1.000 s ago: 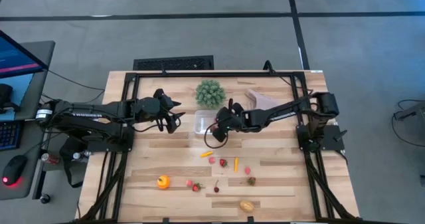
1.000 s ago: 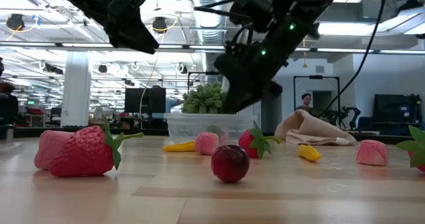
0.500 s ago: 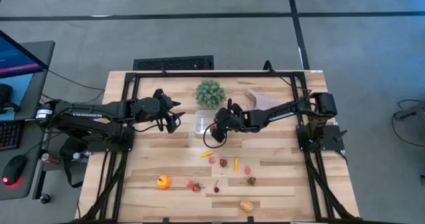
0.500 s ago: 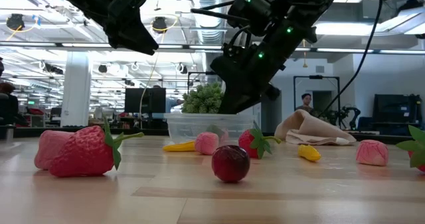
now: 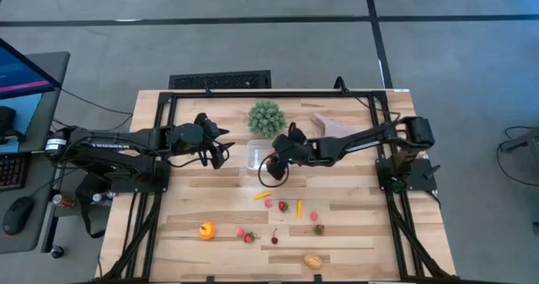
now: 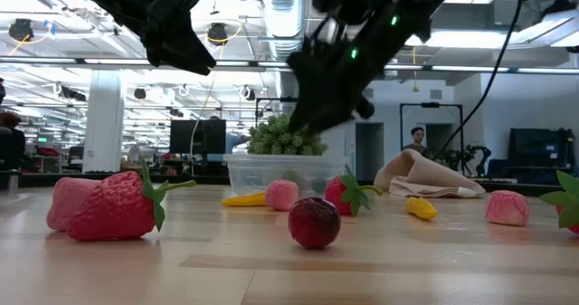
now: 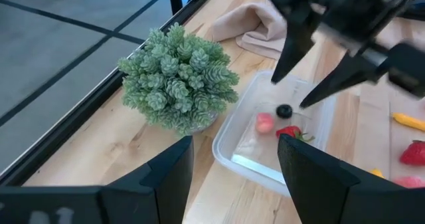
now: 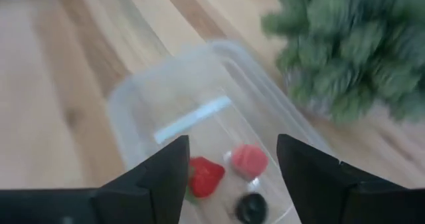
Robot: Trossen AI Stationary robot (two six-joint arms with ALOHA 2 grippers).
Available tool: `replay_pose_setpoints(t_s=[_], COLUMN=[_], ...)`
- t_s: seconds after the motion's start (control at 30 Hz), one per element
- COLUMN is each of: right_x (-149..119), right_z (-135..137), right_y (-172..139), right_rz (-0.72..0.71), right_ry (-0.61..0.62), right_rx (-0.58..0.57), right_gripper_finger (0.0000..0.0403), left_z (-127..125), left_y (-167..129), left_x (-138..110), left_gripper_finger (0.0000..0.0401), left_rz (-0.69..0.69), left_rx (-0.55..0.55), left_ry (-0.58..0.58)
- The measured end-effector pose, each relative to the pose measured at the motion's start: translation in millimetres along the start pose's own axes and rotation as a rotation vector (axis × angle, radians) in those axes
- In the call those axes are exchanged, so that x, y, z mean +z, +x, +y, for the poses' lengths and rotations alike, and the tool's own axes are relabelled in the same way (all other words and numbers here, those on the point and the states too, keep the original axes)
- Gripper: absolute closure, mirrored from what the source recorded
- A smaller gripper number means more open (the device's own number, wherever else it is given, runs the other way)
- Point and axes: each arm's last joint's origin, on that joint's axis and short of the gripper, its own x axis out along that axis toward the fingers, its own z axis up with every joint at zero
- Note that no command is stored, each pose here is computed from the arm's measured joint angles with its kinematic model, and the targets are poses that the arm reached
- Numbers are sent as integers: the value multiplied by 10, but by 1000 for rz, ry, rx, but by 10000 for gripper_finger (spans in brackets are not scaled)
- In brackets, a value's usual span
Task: Pick and placing Produce into tupperware
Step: Put the orange into the transparent container
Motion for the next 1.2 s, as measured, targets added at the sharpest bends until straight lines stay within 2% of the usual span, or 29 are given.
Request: replay_pose_setpoints(t_s=[0.17,0.4,0.57,0.77,1.03,1.2], right_x=[138,119,6,-247,-588,-788], right_z=[66,109,103,124,216,259], right_y=[-455,-1185,-1579,-1920,-2203,-2373], right_rz=[-56,-48,-2,123,267,291], right_ry=[-63,-116,-83,-48,-21,-20], right_rx=[57,135,173,190,174,131], right_gripper_finger=[180,188,192,195,198,202], left_z=[-31,-98,-156,-294,-516,-659], left_y=[-6,-71,-132,-207,-345,-451], left_x=[-71,-273,-365,-392,-464,-529], left_gripper_finger=[192,192,192,192,192,192], left_rz=[92,347,475,555,641,648], left_rx=[-138,-393,-498,-655,-731,-698], left_ry=[6,-8,-45,-119,-137,-106])
